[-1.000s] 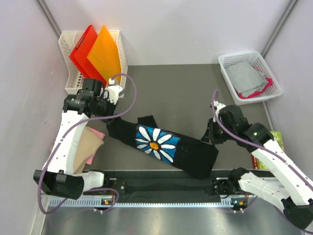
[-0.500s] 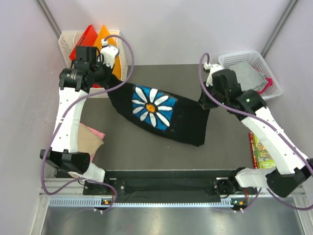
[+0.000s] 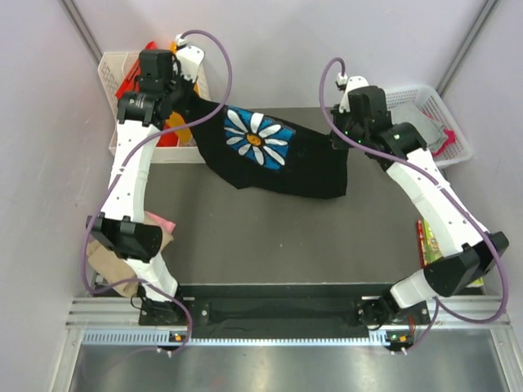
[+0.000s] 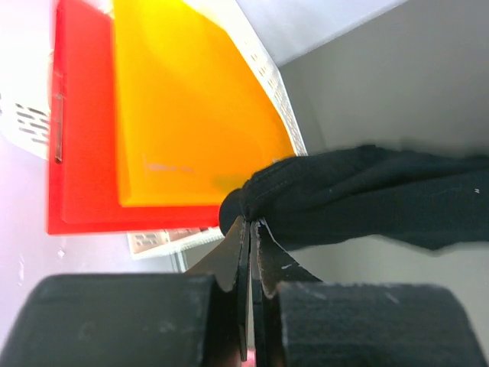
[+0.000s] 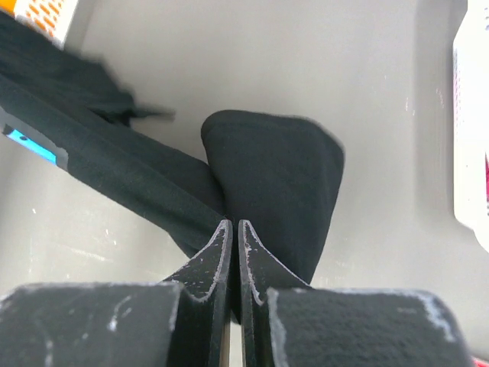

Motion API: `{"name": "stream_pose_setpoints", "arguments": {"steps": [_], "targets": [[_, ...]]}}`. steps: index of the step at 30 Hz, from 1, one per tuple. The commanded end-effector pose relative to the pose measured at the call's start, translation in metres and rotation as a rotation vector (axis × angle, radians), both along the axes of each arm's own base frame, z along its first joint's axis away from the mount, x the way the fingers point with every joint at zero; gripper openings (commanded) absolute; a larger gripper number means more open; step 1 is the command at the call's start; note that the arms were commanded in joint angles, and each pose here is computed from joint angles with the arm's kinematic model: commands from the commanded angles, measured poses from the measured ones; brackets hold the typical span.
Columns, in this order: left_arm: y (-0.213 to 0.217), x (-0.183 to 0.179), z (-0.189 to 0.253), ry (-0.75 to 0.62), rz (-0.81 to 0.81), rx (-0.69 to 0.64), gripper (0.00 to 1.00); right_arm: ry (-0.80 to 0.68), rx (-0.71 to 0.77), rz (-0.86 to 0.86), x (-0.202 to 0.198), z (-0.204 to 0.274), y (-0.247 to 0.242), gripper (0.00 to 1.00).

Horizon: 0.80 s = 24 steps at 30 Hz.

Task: Fold and stack the t-shirts
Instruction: Flatten out the tshirt

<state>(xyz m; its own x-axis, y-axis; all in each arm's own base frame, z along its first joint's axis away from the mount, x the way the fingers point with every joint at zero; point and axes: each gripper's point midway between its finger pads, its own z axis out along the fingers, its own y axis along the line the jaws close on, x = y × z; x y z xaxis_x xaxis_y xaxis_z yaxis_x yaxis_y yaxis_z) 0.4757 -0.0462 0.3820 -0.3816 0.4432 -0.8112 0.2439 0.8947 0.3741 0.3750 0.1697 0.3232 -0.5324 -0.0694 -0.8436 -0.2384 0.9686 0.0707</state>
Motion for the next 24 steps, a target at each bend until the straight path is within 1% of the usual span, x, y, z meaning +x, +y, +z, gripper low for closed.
{"name": "stream_pose_setpoints", "arguments": {"steps": [1, 2, 3, 4, 5, 6, 7, 8, 9, 10, 11, 12, 13, 14, 15, 16, 17, 18, 19, 20, 21, 23, 24], "targets": [[0.011, -0.059, 0.018, -0.017, -0.018, -0.024, 0.0, 0.046, -0.007, -0.071, -0.038, -0.015, -0.033, 0.0], [0.007, -0.079, -0.036, 0.136, -0.053, -0.014, 0.0, 0.085, 0.004, -0.059, -0.051, -0.027, -0.032, 0.0], [0.001, -0.101, -0.055, 0.202, -0.109, -0.015, 0.0, 0.132, 0.026, -0.037, -0.075, -0.045, -0.031, 0.0], [-0.006, -0.132, -0.056, 0.208, -0.171, -0.023, 0.0, 0.168, 0.039, -0.019, -0.091, -0.055, -0.026, 0.0], [-0.003, -0.162, -0.104, 0.358, -0.195, 0.004, 0.0, 0.219, 0.046, 0.001, -0.108, -0.068, -0.024, 0.0], [-0.003, -0.183, -0.118, 0.409, -0.221, 0.011, 0.0, 0.288, 0.079, 0.014, -0.135, -0.087, -0.023, 0.02], [-0.005, -0.208, -0.121, 0.422, -0.258, 0.004, 0.0, 0.333, 0.088, 0.049, -0.154, -0.098, -0.014, 0.06], [-0.003, -0.231, -0.146, 0.517, -0.293, 0.025, 0.0, 0.399, 0.097, 0.067, -0.174, -0.112, -0.012, 0.17], [0.0, -0.257, -0.157, 0.604, -0.313, 0.031, 0.0, 0.51, 0.149, 0.095, -0.203, -0.134, -0.004, 0.46], [0.002, -0.272, -0.162, 0.645, -0.327, 0.035, 0.0, 0.56, 0.167, 0.121, -0.219, -0.144, 0.002, 0.58], [0.001, -0.283, -0.167, 0.686, -0.357, 0.04, 0.05, 0.604, 0.158, 0.158, -0.236, -0.153, 0.008, 0.66], [0.003, -0.299, -0.171, 0.753, -0.371, 0.041, 0.11, 0.639, 0.158, 0.134, -0.245, -0.162, 0.007, 0.83], [0.003, -0.306, -0.173, 0.793, -0.389, 0.042, 0.13, 0.648, 0.16, 0.138, -0.248, -0.163, 0.008, 0.91], [0.002, -0.309, -0.171, 0.811, -0.411, 0.042, 0.17, 0.653, 0.17, 0.139, -0.249, -0.162, 0.009, 0.94], [0.004, -0.307, -0.171, 0.816, -0.394, 0.051, 0.23, 0.64, 0.159, 0.121, -0.243, -0.161, 0.009, 0.97], [0.006, -0.304, -0.171, 0.823, -0.391, 0.062, 0.33, 0.622, 0.141, 0.11, -0.237, -0.157, 0.007, 0.98], [0.007, -0.298, -0.166, 0.804, -0.396, 0.083, 0.45, 0.572, 0.14, 0.105, -0.225, -0.141, 0.009, 0.99], [0.007, -0.294, -0.163, 0.797, -0.402, 0.087, 0.71, 0.549, 0.078, 0.079, -0.21, -0.143, 0.005, 0.99], [0.005, -0.286, -0.163, 0.809, -0.409, 0.085, 0.8, 0.522, 0.056, 0.051, -0.196, -0.139, 0.001, 0.99], [0.001, -0.277, -0.153, 0.774, -0.411, 0.074, 0.85, 0.479, 0.064, 0.044, -0.181, -0.125, 0.004, 0.99], [-0.004, -0.27, -0.151, 0.765, -0.418, 0.058, 0.87, 0.481, 0.024, 0.047, -0.169, -0.13, 0.005, 0.98], [-0.01, -0.24, -0.151, 0.721, -0.401, 0.041, 0.86, 0.432, 0.031, 0.029, -0.14, -0.123, 0.006, 0.97], [-0.006, -0.223, -0.153, 0.684, -0.36, 0.063, 0.85, 0.439, 0.005, 0.007, -0.128, -0.131, 0.004, 0.97]]}}
